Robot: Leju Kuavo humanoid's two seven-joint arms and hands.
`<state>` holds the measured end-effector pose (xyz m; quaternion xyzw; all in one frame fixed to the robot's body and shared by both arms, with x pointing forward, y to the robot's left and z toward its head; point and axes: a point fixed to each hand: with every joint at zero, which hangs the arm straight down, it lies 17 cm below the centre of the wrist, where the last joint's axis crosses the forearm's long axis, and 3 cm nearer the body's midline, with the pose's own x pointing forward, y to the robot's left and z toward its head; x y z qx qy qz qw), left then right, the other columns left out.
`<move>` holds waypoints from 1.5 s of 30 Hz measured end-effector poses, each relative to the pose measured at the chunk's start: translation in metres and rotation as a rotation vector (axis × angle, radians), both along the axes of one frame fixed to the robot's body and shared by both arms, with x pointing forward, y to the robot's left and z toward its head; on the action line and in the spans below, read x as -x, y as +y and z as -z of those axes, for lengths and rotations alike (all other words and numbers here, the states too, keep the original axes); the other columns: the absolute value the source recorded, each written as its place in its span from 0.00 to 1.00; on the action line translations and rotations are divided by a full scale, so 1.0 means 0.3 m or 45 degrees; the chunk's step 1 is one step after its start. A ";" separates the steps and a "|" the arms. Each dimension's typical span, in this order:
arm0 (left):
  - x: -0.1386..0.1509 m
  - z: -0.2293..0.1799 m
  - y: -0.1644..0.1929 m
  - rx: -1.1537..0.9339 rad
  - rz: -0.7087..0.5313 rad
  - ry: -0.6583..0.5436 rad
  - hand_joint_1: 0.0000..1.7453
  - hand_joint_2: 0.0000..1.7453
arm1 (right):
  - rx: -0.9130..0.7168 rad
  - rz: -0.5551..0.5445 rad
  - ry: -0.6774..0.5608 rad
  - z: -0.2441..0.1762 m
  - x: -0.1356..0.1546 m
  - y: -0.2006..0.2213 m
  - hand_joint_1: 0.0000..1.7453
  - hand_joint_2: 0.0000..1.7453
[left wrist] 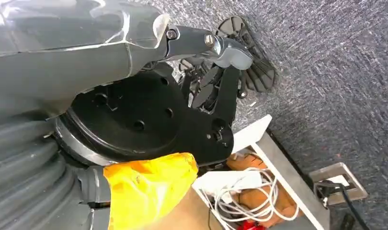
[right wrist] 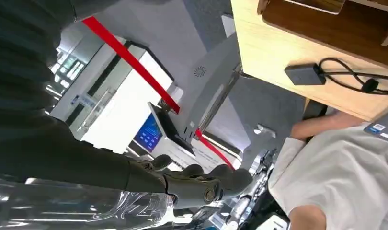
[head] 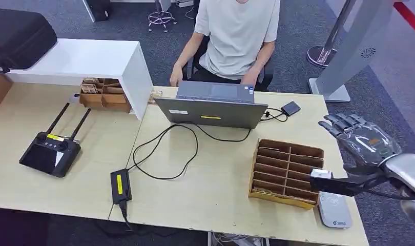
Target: Pass the card to the sensor for recognition and then transmit it.
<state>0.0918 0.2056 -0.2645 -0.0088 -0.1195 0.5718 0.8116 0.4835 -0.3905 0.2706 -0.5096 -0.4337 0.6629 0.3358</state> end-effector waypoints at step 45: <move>-0.017 -0.003 0.000 0.000 -0.029 -0.003 0.00 1.00 | 0.014 -0.035 0.078 0.343 -0.083 0.179 0.00 1.00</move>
